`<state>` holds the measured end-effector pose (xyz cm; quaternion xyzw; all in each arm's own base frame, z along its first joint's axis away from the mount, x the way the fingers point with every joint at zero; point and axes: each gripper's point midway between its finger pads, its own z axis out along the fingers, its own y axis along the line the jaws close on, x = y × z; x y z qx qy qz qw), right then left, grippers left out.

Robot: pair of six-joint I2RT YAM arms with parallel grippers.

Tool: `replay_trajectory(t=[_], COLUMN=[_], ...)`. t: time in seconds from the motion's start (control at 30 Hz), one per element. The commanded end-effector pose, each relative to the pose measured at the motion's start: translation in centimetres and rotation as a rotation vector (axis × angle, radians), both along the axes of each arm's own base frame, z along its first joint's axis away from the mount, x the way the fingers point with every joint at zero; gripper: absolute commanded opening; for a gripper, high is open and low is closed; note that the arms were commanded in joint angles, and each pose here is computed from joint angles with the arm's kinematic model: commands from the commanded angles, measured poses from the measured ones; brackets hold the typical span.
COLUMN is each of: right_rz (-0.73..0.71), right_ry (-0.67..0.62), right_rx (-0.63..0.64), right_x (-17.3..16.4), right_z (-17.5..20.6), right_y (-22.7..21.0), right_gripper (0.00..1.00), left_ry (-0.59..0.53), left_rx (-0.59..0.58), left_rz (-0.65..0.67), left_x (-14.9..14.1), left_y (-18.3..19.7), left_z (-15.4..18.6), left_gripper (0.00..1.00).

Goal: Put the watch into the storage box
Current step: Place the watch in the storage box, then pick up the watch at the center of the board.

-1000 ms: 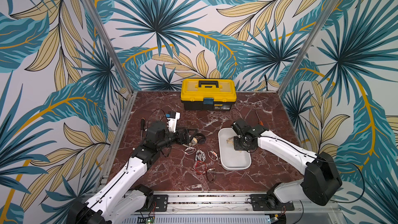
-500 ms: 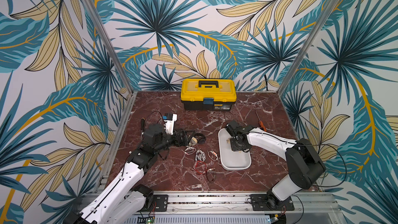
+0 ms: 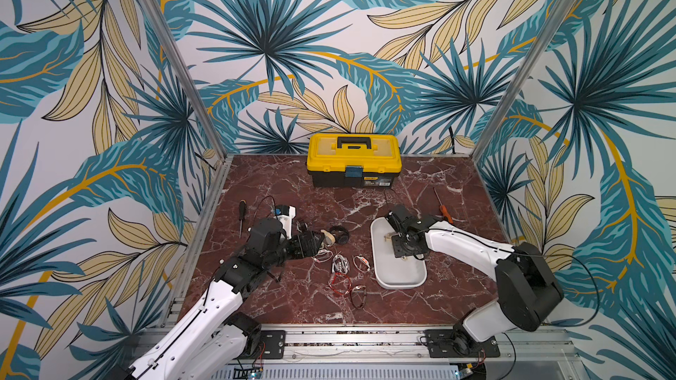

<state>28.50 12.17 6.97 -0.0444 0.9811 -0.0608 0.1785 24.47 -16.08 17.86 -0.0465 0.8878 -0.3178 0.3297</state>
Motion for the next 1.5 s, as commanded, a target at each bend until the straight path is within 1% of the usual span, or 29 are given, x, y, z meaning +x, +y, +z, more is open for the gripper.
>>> replay_trajectory(t=[0.0,0.07,0.13,0.23,0.3,0.37,0.43,0.57,0.7,0.73,0.8,0.9,0.97,1.03,1.1,1.17,1.23,1.33,1.47], right_rz=[0.058,0.077,0.096,0.122,0.139,0.148,0.151,0.142,0.109,0.099,0.058,0.028,0.011,-0.022,-0.024,-0.062,-0.069,-0.058,-0.018], right_ry=[0.027,0.031,0.035,0.024,0.004,-0.039,-0.072,-0.131,-0.192,-0.207,-0.234,-0.287,-0.311,-0.324,-0.327,-0.323,-0.304,-0.279,-0.276], right_rx=[0.072,0.108,0.142,0.210,0.258,0.306,0.347,0.442,0.491,0.495,0.490,0.505,0.524,0.520,0.528,0.513,0.520,0.552,0.556], right_x=[-1.3,-1.7,-2.0,-2.5,-2.9,-3.1,-3.3,-3.6,-3.8,-3.9,-4.1,-4.4,-4.6,-4.5,-4.4,-4.1,-3.9,-3.8,-4.2], right_z=[1.4,2.5,3.8,5.8,6.7,7.2,7.6,9.4,11.0,11.3,11.7,12.5,13.1,13.3,13.7,13.5,13.2,13.0,13.0], right_y=[1.1,1.5,2.1,3.0,3.4,3.7,3.9,4.6,4.3,4.1,3.2,2.4,2.1,1.7,1.8,1.5,1.8,2.7,3.0], right_gripper=[0.63,0.65,0.66,0.68,0.72,0.76,0.80,0.87,0.89,0.89,0.89,0.89,0.89,0.89,0.89,0.89,0.89,0.89,0.89], left_ry=[0.175,0.223,0.249,0.234,0.221,0.204,0.203,0.220,0.266,0.282,0.301,0.281,0.266,0.287,0.309,0.321,0.318,0.279,0.289], left_rx=[0.085,0.097,0.075,-0.016,-0.062,-0.081,-0.058,0.014,0.165,0.209,0.270,0.287,0.298,0.316,0.315,0.292,0.300,0.289,0.278], left_rz=[0.120,0.149,0.157,0.147,0.137,0.119,0.134,0.203,0.215,0.206,0.195,0.168,0.153,0.126,0.102,0.067,0.045,0.014,-0.001], left_x=[-1.1,-1.2,-1.1,-0.6,-0.6,-0.8,-0.9,-0.7,-0.3,-0.1,0.5,2.2,3.8,4.9,6.1,7.0,7.2,7.1,6.8], left_y=[2.0,2.1,1.7,0.3,-0.4,-0.8,-0.2,1.4,3.0,3.4,4.1,4.2,4.3,4.3,4.3,3.8,3.6,3.3,3.0], left_z=[-1.5,-1.8,-1.4,0.0,0.6,0.6,-0.1,-2.6,-5.3,-6.1,-7.2,-8.0,-8.5,-9.2,-9.4,-9.4,-8.6,-7.3,-7.6], left_gripper=[1.00,1.00,1.00,1.00,1.00,1.00,1.00,1.00,0.98,0.97,0.90,0.73,0.69,0.64,0.62,0.60,0.60,0.60,0.60])
